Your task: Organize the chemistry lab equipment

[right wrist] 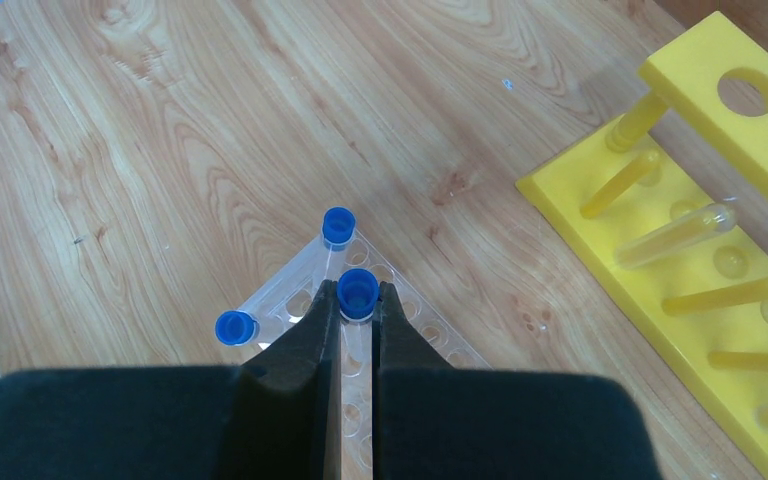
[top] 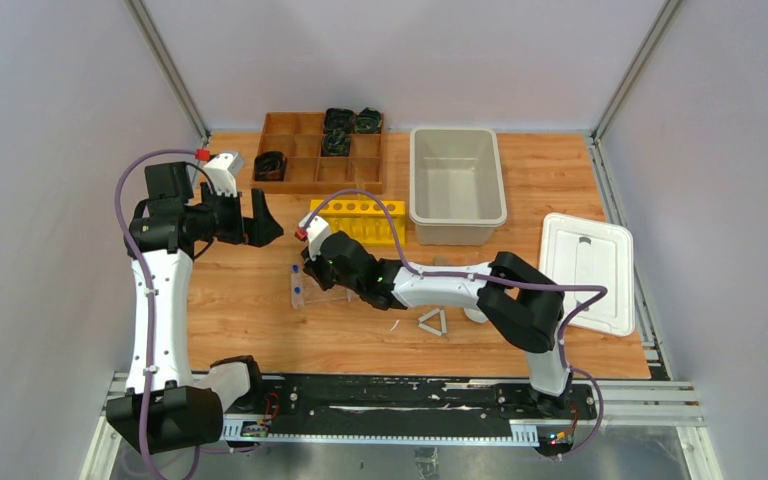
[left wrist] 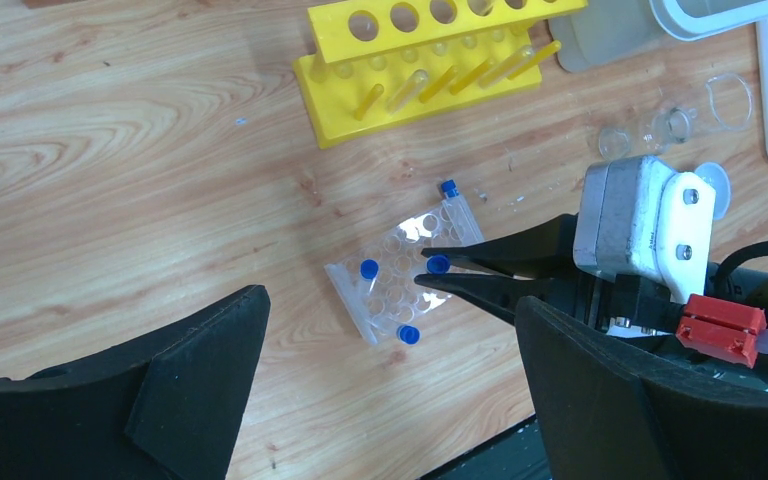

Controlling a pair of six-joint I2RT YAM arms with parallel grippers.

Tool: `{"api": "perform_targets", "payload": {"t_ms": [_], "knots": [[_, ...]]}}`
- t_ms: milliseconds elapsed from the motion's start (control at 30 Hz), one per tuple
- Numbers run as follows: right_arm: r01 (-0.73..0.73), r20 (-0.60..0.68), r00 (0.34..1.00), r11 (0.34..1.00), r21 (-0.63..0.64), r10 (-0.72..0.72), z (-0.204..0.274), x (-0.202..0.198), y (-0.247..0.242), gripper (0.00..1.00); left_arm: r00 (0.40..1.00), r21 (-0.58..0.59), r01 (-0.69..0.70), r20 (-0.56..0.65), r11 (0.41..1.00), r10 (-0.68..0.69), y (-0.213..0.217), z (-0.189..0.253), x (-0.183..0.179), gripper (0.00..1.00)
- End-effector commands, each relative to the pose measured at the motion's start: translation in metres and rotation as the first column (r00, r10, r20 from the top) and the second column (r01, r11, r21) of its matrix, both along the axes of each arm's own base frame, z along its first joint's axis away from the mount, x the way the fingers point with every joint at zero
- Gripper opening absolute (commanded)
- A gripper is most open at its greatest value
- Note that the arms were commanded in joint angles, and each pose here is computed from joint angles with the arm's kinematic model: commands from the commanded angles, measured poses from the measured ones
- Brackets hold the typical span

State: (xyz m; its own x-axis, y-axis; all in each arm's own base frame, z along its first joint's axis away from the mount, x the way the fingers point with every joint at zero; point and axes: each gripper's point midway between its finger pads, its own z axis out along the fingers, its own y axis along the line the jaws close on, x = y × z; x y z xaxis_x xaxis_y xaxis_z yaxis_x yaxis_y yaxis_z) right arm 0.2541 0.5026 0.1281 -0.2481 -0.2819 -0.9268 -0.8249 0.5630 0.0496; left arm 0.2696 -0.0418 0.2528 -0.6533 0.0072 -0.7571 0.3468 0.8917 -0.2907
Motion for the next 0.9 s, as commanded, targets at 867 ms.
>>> {"api": "perform_targets", "payload": {"t_ms": [867], "knots": [[0.069, 0.016, 0.997, 0.997, 0.031, -0.069, -0.02, 0.007, 0.0, 0.0, 0.999, 0.019, 0.016, 0.047, 1.0, -0.016, 0.001, 0.009, 0.0, 1.0]]}}
